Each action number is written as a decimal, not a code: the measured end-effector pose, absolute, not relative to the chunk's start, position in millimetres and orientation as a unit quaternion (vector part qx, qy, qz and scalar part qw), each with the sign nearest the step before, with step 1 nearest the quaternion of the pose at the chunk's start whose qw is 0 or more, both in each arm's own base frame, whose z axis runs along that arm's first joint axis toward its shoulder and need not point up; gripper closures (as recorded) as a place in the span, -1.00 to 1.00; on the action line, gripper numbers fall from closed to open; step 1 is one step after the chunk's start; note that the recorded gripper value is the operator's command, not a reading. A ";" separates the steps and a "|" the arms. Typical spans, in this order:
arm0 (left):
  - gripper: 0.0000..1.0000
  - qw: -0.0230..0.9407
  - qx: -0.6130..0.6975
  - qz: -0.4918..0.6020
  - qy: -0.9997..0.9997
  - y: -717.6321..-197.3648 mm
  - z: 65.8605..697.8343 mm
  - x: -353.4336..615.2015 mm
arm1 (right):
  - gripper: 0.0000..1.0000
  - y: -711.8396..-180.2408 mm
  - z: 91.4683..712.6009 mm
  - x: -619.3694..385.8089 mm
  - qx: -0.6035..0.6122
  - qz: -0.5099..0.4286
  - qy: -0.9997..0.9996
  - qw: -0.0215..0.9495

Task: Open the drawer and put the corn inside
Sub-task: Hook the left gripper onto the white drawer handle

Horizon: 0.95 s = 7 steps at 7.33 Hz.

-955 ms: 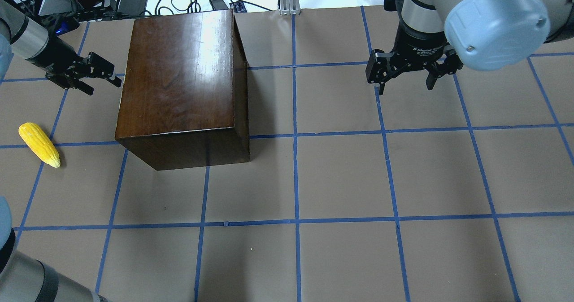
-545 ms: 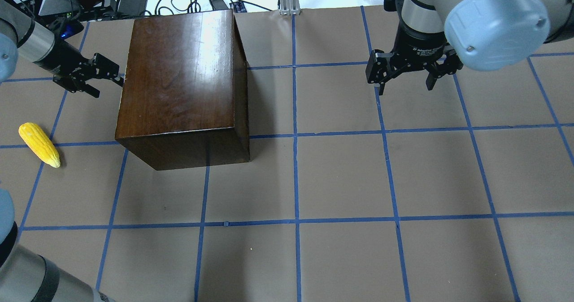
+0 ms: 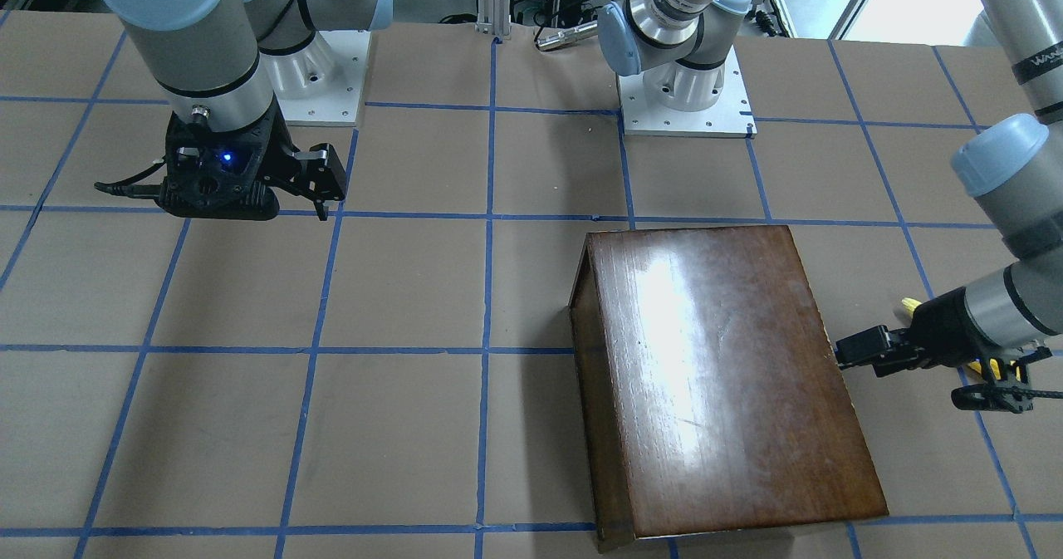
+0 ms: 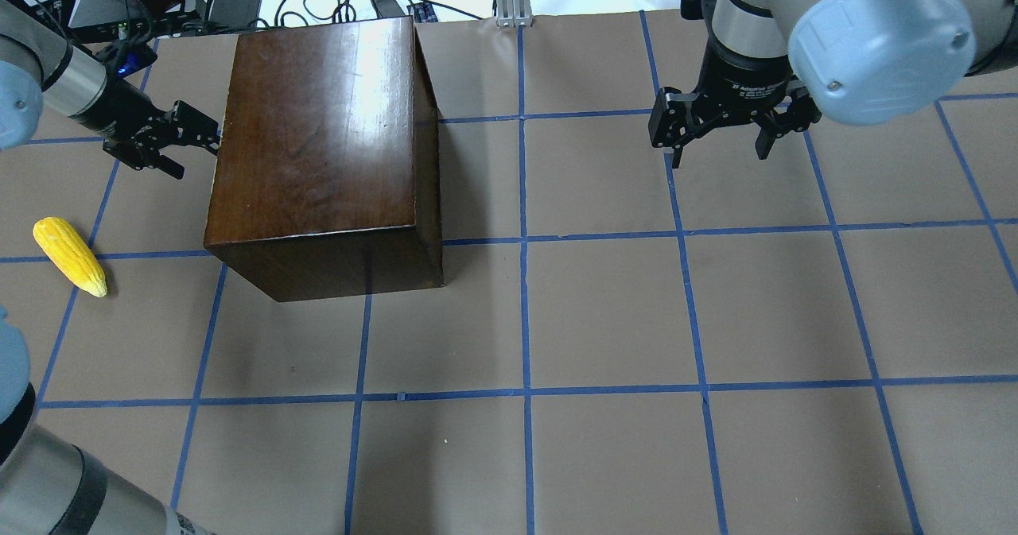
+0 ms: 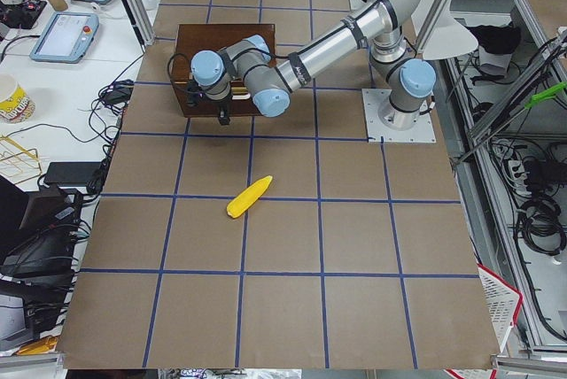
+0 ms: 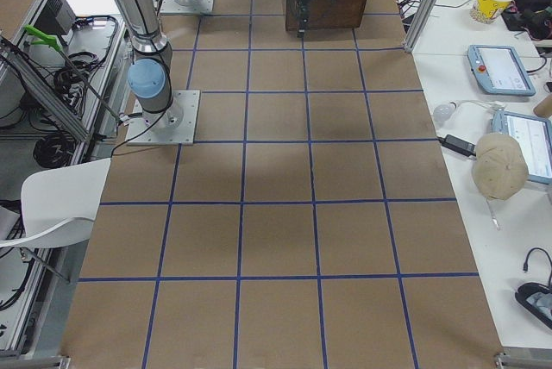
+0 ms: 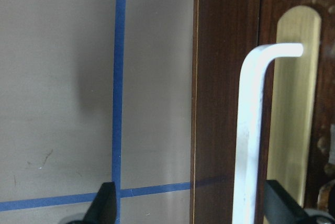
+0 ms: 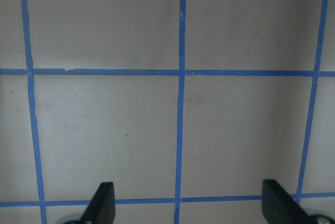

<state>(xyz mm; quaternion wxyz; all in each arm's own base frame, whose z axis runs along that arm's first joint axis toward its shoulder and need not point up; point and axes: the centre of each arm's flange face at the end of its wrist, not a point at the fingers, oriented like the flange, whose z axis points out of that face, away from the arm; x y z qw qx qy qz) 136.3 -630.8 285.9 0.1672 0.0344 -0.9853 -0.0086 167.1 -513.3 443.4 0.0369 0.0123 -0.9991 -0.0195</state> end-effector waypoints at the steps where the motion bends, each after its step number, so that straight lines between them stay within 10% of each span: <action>1: -1.00 0.168 0.034 -0.011 -0.985 -631.4 282.9 136.6 | -1.00 -513.3 443.5 167.2 0.012 -0.019 -0.999 0.037; 7: -1.00 0.160 0.034 -0.009 -0.986 -636.7 276.2 141.5 | -1.00 -513.3 443.4 167.2 0.012 -0.019 -0.999 0.037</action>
